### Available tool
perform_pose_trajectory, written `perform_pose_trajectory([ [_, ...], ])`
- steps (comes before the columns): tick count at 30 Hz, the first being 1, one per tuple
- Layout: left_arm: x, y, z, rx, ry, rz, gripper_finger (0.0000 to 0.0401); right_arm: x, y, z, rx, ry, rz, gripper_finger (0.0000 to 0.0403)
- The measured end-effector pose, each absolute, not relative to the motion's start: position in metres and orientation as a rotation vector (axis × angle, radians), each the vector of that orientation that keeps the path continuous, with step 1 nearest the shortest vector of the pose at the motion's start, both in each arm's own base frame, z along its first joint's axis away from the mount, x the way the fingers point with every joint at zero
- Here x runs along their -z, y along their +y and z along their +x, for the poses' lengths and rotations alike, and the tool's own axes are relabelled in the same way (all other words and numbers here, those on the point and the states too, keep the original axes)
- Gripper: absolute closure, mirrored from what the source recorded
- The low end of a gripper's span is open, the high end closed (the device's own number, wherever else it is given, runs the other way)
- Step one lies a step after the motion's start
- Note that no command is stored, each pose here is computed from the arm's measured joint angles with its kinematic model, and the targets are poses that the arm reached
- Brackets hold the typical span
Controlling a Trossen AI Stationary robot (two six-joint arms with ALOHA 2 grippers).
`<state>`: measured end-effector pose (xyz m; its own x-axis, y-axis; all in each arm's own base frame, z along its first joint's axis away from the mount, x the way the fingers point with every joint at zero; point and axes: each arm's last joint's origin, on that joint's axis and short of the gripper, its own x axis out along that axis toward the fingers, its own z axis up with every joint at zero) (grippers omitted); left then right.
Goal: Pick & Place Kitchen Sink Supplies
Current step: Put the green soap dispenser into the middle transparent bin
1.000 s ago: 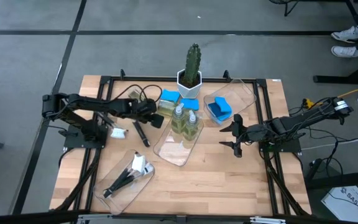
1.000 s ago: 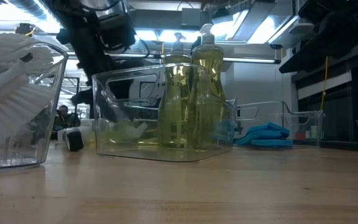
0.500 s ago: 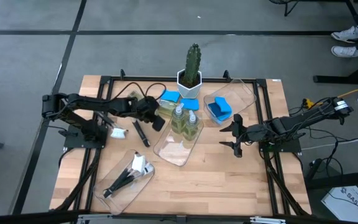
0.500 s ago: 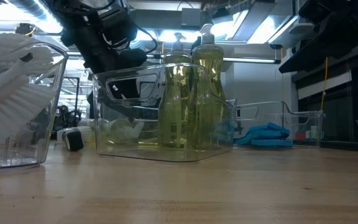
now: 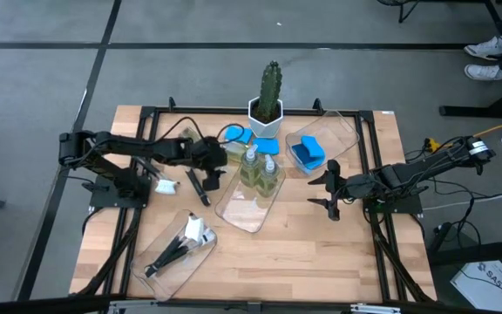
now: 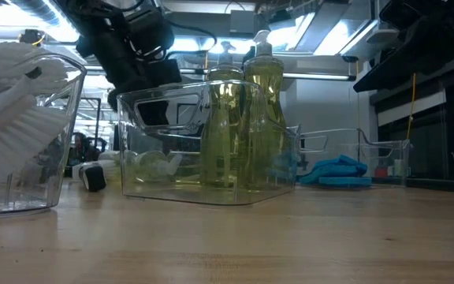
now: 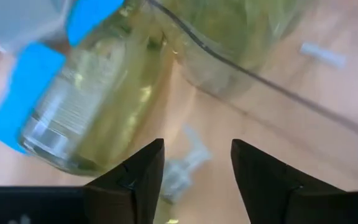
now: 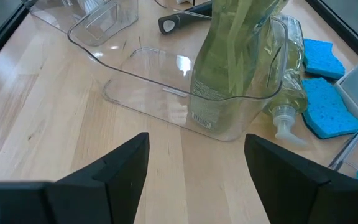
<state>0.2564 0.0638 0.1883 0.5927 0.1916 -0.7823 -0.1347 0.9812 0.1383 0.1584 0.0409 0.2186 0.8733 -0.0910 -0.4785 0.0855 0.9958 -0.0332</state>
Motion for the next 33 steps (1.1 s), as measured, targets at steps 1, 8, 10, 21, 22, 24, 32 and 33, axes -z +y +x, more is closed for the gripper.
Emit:
perform_pose_trajectory([
  [1, -0.188, 0.063, 0.256, -0.183, 0.925, 0.122, 0.0221, -0.219, 0.041, 0.158, 0.092, 0.5, -0.011, 0.0141],
  [8, -0.182, 0.065, 0.259, -0.15, 0.976, 0.28, 0.0226, -0.219, 0.041, 0.158, 0.086, 0.501, -0.034, 0.0141],
  [10, -0.174, 0.066, 0.261, -0.132, 1.01, 0.306, 0.0226, -0.219, 0.041, 0.158, 0.089, 0.5, -0.038, 0.0141],
  [21, -0.163, 0.069, 0.288, -0.137, 1.134, 0.402, 0.0226, -0.219, 0.04, 0.158, 0.119, 0.495, -0.046, 0.0141],
  [22, -0.16, 0.07, 0.289, -0.13, 1.152, 0.402, 0.0226, -0.219, 0.04, 0.158, 0.119, 0.496, -0.047, 0.0141],
  [24, -0.154, 0.07, 0.29, -0.116, 1.191, 0.4, 0.0226, -0.219, 0.04, 0.158, 0.119, 0.496, -0.047, 0.0141],
  [32, -0.134, 0.072, 0.291, -0.134, 1.292, 0.449, 0.0227, -0.218, 0.04, 0.158, 0.116, 0.501, -0.06, 0.0141],
  [33, -0.134, 0.072, 0.292, -0.137, 1.294, 0.458, 0.0228, -0.218, 0.04, 0.158, 0.115, 0.501, -0.064, 0.0141],
])
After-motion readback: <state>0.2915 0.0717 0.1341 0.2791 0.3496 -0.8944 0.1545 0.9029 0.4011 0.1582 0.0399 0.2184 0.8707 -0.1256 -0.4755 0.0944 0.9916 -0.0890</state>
